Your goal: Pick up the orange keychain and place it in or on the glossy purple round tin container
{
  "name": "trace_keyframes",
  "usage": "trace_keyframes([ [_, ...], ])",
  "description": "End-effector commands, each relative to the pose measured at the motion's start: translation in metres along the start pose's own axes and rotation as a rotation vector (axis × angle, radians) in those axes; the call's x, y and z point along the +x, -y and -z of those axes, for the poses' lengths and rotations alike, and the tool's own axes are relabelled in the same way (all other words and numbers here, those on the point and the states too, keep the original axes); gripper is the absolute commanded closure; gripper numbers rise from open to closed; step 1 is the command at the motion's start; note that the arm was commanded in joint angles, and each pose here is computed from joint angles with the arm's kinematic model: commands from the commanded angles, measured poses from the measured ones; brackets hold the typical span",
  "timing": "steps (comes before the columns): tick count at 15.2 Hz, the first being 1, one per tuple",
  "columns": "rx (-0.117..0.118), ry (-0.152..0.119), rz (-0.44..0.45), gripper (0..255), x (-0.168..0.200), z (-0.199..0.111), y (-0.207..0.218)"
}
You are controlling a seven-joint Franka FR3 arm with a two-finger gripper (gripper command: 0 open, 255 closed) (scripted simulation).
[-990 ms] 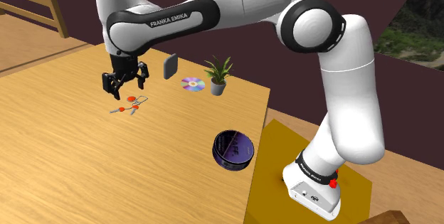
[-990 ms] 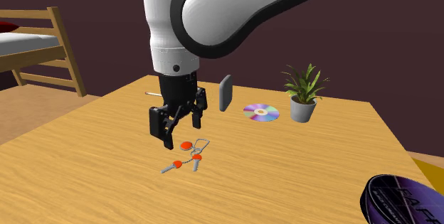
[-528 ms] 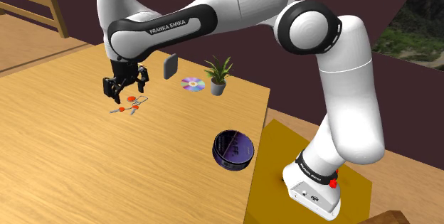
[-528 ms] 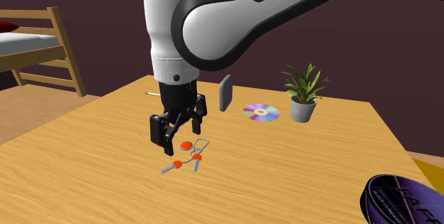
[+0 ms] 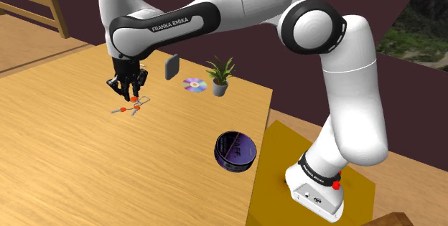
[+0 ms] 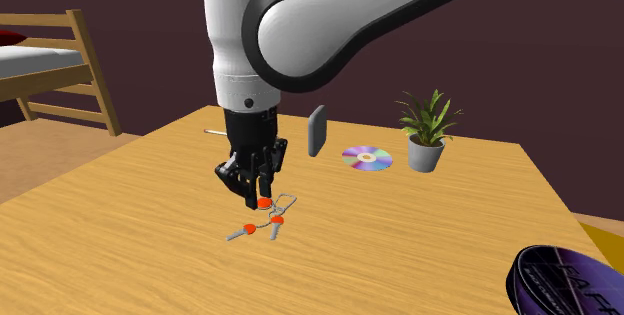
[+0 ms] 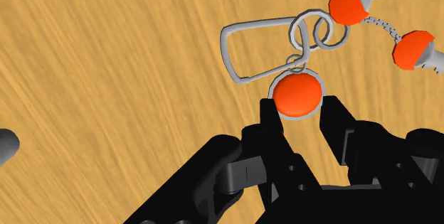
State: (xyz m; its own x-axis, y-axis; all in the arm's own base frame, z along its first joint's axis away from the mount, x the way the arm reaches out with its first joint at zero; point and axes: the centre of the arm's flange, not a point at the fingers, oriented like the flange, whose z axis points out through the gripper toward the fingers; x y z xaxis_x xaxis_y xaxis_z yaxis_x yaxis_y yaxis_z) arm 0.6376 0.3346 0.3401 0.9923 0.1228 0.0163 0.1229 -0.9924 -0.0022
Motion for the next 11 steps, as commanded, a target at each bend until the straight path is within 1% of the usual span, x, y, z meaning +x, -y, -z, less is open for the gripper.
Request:
trace_keyframes([
  [1, 0.001, 0.012, 0.005, 255, -0.002, -0.007, 0.003],
  [5, 0.001, 0.011, 0.005, 255, -0.002, -0.008, 0.004],
  [11, 0.001, 0.011, 0.005, 255, -0.001, 0.024, 0.004],
])
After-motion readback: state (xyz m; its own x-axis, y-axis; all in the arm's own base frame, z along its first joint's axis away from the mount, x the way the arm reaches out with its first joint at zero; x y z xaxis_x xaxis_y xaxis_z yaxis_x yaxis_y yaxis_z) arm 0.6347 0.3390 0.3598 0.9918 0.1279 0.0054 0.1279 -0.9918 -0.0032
